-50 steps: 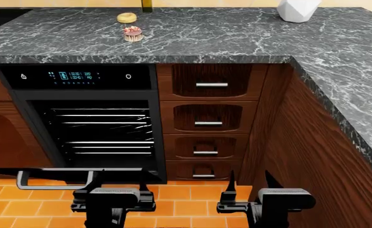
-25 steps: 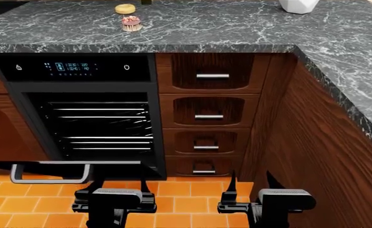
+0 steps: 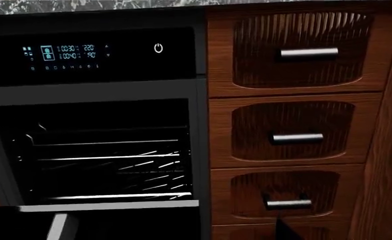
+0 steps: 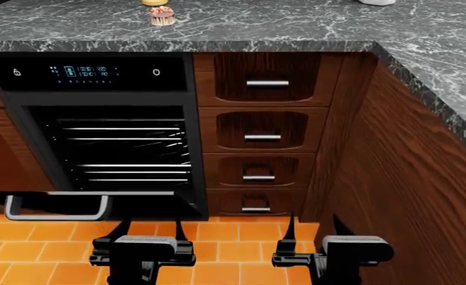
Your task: Close the dishwasher door
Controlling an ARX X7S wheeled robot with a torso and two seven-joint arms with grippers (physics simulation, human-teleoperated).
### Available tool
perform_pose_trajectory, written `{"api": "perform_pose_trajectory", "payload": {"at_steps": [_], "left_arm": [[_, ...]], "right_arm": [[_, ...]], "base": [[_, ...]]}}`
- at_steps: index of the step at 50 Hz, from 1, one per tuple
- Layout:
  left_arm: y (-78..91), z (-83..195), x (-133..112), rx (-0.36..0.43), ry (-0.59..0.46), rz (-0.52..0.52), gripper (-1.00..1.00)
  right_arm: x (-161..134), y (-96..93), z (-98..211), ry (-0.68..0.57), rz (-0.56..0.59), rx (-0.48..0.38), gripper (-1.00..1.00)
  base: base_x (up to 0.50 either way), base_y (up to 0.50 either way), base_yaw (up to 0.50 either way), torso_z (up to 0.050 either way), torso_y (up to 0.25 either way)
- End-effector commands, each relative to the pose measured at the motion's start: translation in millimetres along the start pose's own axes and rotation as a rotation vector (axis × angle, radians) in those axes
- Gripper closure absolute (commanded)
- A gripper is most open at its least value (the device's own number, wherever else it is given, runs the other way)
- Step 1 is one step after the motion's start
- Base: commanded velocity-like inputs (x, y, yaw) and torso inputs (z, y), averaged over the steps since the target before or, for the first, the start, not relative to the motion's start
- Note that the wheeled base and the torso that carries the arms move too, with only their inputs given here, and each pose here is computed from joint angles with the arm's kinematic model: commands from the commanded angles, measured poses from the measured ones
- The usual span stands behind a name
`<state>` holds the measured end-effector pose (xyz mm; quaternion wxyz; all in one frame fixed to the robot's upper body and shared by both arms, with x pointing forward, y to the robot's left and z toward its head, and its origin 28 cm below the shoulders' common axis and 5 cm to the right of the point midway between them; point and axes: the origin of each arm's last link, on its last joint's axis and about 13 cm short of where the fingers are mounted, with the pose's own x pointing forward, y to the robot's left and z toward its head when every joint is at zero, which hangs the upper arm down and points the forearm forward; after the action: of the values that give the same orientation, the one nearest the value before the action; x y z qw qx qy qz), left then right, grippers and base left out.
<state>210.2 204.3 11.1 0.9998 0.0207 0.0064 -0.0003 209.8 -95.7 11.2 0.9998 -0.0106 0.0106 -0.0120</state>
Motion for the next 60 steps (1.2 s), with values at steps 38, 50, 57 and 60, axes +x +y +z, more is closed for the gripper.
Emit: {"api": "perform_pose_trajectory", "payload": {"at_steps": [38,50,57,60], "left_arm": [[0.1,0.0,0.6,-0.004,0.000,0.005,-1.00],[-0.1,0.2,0.3,-0.004,0.001,0.001,-1.00],[-0.3,0.0,0.4,-0.003,0.001,-0.002,-1.00],[-0.3,-0.2,0.4,-0.003,0.001,-0.003,-1.00]], "right_arm": [[1.7,0.7,-0.6,0.020,0.003,-0.009,-1.00],[1.7,0.8,-1.1,0.022,0.003,-0.010,-1.00],[1.9,0.9,-1.3,0.026,0.004,-0.011,-1.00],[2.1,0.9,-1.4,0.027,0.004,-0.011,-1.00]], "base": [[0.00,0.00,0.00,-0.050,0.000],[0.00,0.00,0.00,-0.050,0.000],[0.00,0.00,0.00,-0.050,0.000],[0.00,0.00,0.00,-0.050,0.000]]}}
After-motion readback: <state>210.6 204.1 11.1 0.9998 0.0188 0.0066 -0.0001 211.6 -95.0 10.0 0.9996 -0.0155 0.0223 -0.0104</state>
